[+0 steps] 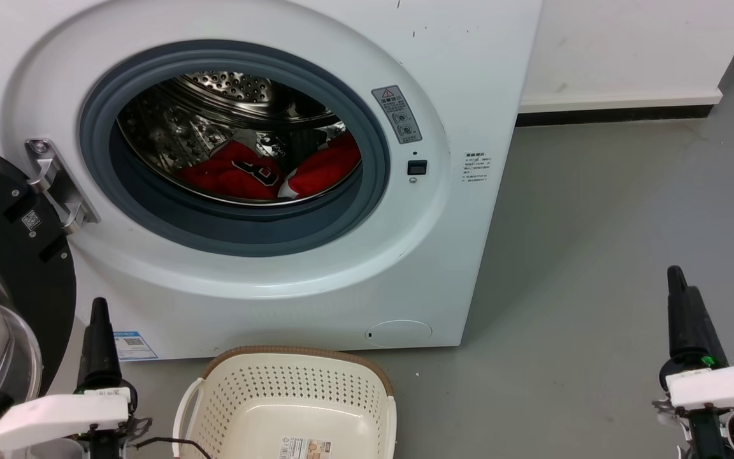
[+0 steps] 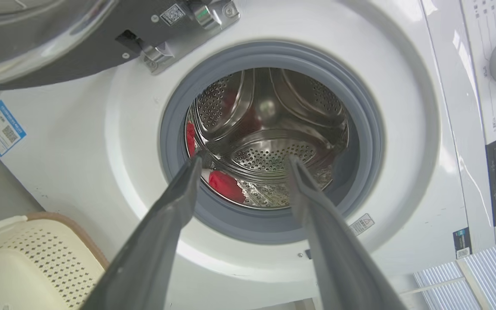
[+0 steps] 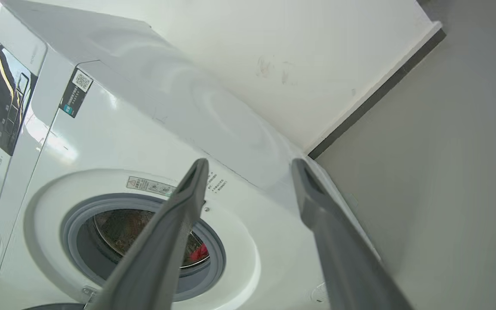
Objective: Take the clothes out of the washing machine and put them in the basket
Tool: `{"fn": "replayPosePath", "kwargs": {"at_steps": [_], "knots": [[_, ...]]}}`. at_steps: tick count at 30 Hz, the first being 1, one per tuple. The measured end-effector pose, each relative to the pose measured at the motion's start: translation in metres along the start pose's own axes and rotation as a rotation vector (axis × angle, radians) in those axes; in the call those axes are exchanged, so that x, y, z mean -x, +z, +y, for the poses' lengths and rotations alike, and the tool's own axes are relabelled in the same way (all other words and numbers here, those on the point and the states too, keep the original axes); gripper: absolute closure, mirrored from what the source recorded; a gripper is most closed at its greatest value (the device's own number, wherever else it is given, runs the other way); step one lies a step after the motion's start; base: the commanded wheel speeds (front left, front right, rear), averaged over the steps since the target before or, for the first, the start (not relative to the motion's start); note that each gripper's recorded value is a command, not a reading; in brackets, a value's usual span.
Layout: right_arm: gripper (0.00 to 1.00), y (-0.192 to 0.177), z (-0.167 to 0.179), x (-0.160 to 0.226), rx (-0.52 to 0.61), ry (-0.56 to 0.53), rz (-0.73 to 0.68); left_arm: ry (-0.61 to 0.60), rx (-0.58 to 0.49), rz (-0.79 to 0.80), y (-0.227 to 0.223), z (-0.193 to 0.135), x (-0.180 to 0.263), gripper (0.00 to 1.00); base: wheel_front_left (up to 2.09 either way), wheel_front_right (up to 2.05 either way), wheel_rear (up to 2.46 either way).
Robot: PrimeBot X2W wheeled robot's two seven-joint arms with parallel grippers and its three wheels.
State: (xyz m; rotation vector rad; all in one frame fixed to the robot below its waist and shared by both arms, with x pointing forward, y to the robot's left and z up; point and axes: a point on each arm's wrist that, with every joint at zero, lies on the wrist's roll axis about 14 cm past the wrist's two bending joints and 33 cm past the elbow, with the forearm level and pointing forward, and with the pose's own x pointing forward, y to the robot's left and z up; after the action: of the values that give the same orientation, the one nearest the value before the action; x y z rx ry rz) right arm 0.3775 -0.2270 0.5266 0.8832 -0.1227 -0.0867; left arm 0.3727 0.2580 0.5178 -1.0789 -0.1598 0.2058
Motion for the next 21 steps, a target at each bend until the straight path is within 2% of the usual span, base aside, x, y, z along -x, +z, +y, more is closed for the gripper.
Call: {"fn": "replayPosePath", "kwargs": {"at_steps": [6,21], "knots": [[0.0,0.005,0.022,-0.002,0.171,0.072,-0.019,-0.038,-0.144,-0.019,0.002,-0.02,-0.002,0.0,0.0,0.0,0.0],[0.0,0.002,0.051,0.002,0.467,0.177,-0.047,-0.156,-0.479,-0.023,-0.016,-0.058,0.008,0.0,0.0,0.0,0.0]]}}
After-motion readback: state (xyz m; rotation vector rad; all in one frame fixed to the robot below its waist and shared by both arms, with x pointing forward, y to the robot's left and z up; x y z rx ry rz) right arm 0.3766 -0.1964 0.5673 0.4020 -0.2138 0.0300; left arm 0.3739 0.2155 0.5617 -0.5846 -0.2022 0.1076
